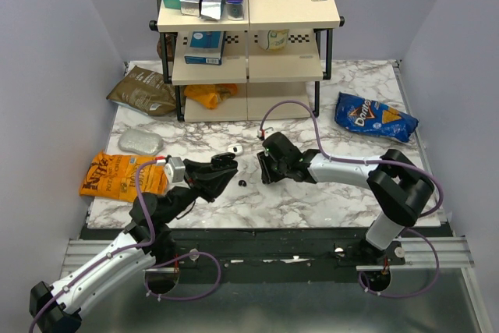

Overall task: Insert the wireless bluetooth earbuds into the charging case
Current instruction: Pick up the earbud from the center of the board.

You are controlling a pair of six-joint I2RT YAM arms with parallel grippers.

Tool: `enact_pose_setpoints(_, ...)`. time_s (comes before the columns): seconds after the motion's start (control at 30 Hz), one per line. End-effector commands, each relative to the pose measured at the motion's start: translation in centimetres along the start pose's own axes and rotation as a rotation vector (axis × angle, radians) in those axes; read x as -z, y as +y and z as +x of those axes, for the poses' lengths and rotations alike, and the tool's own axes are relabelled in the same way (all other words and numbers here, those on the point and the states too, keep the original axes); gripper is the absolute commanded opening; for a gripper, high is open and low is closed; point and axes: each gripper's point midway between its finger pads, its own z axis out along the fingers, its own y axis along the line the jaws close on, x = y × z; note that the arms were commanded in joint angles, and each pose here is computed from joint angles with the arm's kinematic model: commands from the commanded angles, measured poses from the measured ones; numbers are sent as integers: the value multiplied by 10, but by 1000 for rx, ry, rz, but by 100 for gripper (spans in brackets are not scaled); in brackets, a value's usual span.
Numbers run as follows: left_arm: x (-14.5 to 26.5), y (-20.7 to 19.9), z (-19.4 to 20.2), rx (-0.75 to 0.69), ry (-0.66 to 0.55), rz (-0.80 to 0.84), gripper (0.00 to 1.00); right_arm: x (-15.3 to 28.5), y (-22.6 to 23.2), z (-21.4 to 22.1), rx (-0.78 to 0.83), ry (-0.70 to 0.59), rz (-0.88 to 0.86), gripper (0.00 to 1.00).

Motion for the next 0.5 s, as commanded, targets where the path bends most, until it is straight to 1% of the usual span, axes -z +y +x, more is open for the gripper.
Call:
enact_pose_setpoints(0.0, -2, -5, -10, 1, -27, 15, 0, -4, 7, 1, 6, 20, -18, 45)
enact_pose_setpoints(0.1, -2, -6, -11, -1, -30, 20, 0, -4, 7, 3, 4, 26, -17, 43)
enact_pose_setpoints(0.3, -2, -7, -11, 0, -29, 22, 0, -3, 8, 4, 0, 26, -21, 35)
enact_pose_setpoints(0.33, -2, -8, -11, 1, -29, 24, 0, -3, 9, 4, -1, 25, -23, 32)
enact_pose_setpoints(0.47, -2, -8, -11, 3, -27, 26, 0, -3, 11, 4, 0, 28, -27, 28)
